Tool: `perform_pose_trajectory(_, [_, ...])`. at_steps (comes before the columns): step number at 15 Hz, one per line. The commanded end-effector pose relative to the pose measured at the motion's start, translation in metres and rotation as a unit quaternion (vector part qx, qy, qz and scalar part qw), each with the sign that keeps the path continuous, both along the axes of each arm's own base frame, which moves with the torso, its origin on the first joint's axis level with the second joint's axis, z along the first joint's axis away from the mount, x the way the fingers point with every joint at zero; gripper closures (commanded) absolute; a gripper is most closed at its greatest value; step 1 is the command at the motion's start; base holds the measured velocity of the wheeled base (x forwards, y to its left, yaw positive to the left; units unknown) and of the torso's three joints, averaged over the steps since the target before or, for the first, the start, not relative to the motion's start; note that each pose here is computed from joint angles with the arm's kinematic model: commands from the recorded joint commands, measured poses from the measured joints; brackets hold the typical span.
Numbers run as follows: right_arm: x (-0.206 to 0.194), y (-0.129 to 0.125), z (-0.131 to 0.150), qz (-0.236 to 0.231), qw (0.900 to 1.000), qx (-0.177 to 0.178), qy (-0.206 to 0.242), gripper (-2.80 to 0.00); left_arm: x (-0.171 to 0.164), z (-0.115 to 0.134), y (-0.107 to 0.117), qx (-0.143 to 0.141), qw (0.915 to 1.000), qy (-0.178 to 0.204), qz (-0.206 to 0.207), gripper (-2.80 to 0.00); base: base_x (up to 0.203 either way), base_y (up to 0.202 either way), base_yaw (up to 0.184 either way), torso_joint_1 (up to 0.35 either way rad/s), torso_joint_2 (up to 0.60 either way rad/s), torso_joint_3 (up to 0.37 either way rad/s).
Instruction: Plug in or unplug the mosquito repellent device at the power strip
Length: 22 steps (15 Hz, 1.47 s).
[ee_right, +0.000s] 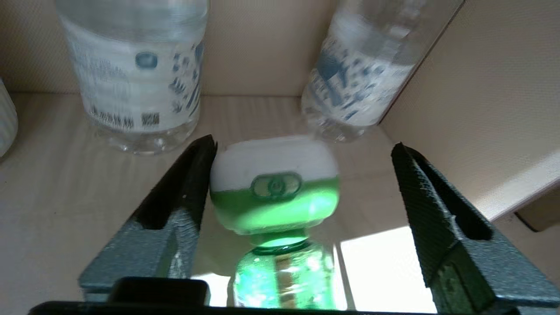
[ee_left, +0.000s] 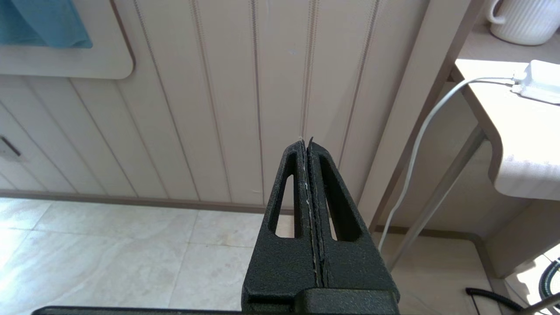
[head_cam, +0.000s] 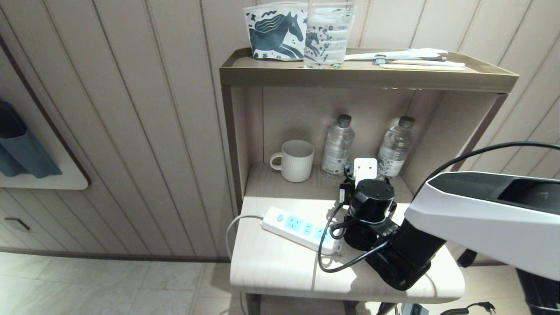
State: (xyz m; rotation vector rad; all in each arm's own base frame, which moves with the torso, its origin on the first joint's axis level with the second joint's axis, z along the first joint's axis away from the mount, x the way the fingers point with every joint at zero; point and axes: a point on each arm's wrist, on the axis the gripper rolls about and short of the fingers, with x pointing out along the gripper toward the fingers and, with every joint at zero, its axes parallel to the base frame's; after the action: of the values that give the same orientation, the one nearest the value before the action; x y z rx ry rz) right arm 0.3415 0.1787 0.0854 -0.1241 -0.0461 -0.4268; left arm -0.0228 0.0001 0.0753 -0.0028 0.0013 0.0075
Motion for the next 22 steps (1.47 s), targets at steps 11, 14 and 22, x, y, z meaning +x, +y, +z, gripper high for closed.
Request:
perform_pose_trajectory(11, [-0.123, -0.068, 0.104, 0.02, 1.0, -0.003, -0.022, 0.0, 0.0, 0.0, 0.0, 0.0, 1.0, 0.001, 0.0, 0.0, 0.0, 0.0, 0.0, 0.0, 0.0, 0.0])
perform_pose_trajectory(14, [-0.177, -0.104, 0.108, 0.014, 1.0, -0.022, 0.012, 0.0, 0.0, 0.0, 0.0, 0.0, 1.0, 0.001, 0.0, 0.0, 0.0, 0.0, 0.0, 0.0, 0.0, 0.0])
perform_pose_trajectory(22, [-0.331, -0.191, 0.052, -0.027, 0.999, 0.002, 0.043, 0.0, 0.0, 0.0, 0.0, 0.0, 1.0, 0.0, 0.001, 0.0, 0.0, 0.0, 0.0, 0.0, 0.0, 0.0])
